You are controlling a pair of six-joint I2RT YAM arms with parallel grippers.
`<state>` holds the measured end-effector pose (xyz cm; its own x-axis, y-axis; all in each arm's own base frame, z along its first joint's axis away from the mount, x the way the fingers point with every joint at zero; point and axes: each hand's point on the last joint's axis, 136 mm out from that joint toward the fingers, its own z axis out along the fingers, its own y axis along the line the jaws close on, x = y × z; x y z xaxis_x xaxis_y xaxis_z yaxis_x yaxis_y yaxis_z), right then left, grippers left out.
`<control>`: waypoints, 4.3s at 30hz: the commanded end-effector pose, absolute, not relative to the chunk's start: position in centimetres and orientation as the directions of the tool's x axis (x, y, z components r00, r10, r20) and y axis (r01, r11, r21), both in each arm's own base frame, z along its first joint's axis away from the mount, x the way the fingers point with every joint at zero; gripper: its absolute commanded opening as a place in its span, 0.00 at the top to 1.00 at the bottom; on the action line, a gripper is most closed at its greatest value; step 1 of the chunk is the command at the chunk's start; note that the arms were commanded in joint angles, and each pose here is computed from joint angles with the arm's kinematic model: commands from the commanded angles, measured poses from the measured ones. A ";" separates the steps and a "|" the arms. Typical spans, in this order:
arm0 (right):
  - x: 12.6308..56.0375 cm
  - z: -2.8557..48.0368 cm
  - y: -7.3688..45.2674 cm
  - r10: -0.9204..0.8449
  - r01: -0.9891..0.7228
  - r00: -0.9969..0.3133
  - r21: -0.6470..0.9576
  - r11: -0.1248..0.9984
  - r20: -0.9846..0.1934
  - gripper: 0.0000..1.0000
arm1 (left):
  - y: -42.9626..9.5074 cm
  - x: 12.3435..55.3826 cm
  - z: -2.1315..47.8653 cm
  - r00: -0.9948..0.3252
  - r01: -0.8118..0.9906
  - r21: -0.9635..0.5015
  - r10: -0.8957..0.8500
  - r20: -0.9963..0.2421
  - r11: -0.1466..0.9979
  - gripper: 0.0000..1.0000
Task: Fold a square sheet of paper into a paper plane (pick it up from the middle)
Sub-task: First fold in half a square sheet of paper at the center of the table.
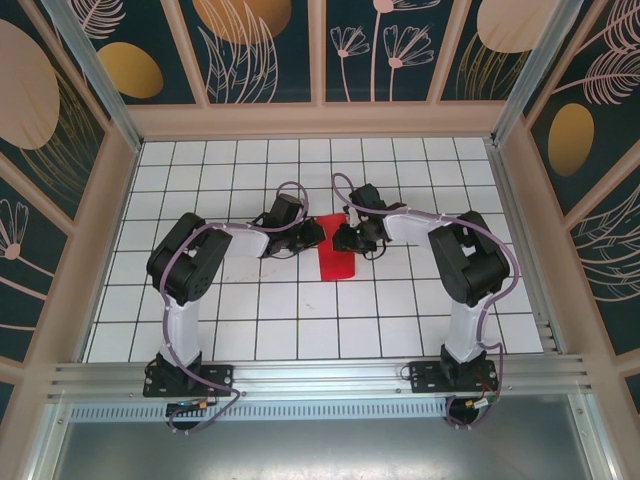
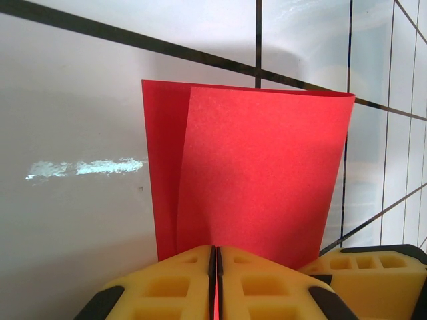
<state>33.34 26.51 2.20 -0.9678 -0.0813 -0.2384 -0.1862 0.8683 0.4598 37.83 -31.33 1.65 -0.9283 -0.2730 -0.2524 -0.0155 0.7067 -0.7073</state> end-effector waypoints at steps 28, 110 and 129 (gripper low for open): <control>35.1 3.0 24.1 -0.011 -0.140 -0.944 0.369 0.919 -0.329 0.51 | -30.8 37.0 1.8 -0.940 -0.021 -0.665 -0.241 -0.241 0.746 0.82; 32.9 -3.6 23.0 0.000 -0.032 -0.984 0.174 0.984 -0.178 0.53 | -32.0 35.6 2.7 -0.946 0.014 -0.665 -0.204 -0.250 0.747 0.83; 32.8 -4.1 22.8 0.030 0.001 -0.986 0.171 0.985 -0.164 0.51 | -31.4 35.2 1.2 -0.950 -0.013 -0.628 -0.205 -0.235 0.778 0.84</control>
<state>35.17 24.47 1.48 -0.9585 0.0288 -0.2836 -0.0487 0.9637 0.2624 35.85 -31.74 2.63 -0.9447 -0.2137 -0.2487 0.0022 0.7543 -0.6566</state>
